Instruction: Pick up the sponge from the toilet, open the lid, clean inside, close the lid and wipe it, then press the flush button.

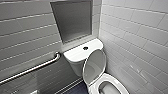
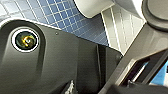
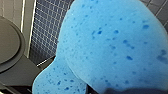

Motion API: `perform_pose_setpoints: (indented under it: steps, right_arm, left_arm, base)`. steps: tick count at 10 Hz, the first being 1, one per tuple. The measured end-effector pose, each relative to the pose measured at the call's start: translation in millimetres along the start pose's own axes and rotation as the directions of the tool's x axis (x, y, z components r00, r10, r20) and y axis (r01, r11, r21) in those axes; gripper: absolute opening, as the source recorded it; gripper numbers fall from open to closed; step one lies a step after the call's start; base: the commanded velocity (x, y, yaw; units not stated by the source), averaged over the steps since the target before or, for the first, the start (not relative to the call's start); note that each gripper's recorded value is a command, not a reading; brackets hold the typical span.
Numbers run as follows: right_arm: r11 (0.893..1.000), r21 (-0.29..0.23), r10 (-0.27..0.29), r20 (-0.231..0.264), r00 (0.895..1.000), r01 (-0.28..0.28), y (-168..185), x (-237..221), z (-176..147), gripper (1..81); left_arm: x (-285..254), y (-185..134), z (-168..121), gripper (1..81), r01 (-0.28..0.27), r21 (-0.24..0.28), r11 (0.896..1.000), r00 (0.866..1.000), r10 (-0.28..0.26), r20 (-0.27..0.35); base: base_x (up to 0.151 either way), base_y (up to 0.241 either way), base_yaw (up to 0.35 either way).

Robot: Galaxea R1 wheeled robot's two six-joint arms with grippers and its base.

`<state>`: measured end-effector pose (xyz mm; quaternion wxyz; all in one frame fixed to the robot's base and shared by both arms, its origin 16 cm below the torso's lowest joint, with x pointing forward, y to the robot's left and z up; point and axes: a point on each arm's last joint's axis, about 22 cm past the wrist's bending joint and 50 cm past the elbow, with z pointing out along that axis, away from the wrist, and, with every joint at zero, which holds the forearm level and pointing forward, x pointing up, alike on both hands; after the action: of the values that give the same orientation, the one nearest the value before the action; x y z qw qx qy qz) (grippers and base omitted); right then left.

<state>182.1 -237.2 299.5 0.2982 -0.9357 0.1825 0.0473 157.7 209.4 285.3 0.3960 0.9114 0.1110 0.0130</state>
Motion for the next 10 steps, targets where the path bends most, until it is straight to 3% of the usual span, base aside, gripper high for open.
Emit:
perform_pose_setpoints:
  steps: [4, 7, 9, 10]
  right_arm:
    - [1.000, 0.011, 0.018, 0.018, 1.000, -0.018, -9.4, -23.3, 16.3, 1.0]
    - [0.999, -0.002, 0.038, 0.045, 0.998, -0.038, -17.9, -41.2, -3.3, 1.0]
    - [0.999, 0.001, 0.042, 0.024, 0.999, -0.042, -21.4, -37.4, -7.1, 1.0]
    - [0.999, 0.005, 0.043, -0.002, 0.999, -0.043, -21.8, -35.0, -10.5, 1.0]
  left_arm:
    - [61.4, 9.3, -10.7, 81.1, 0.038, -0.019, 0.999, 0.998, -0.039, -0.052]
    - [95.5, 25.6, -31.8, 81.1, 0.058, -0.019, 0.998, 0.996, -0.060, -0.073]
    - [113.0, 33.0, -32.0, 81.1, 0.049, -0.028, 0.998, 0.996, -0.051, -0.075]
    - [130.2, 40.0, -28.9, 81.1, 0.019, -0.037, 0.999, 0.996, -0.022, -0.083]
  base:
    - [0.000, 0.000, 0.000]
    - [0.000, 0.000, 0.000]
    - [0.000, 0.000, 0.000]
    - [0.000, 0.000, 0.000]
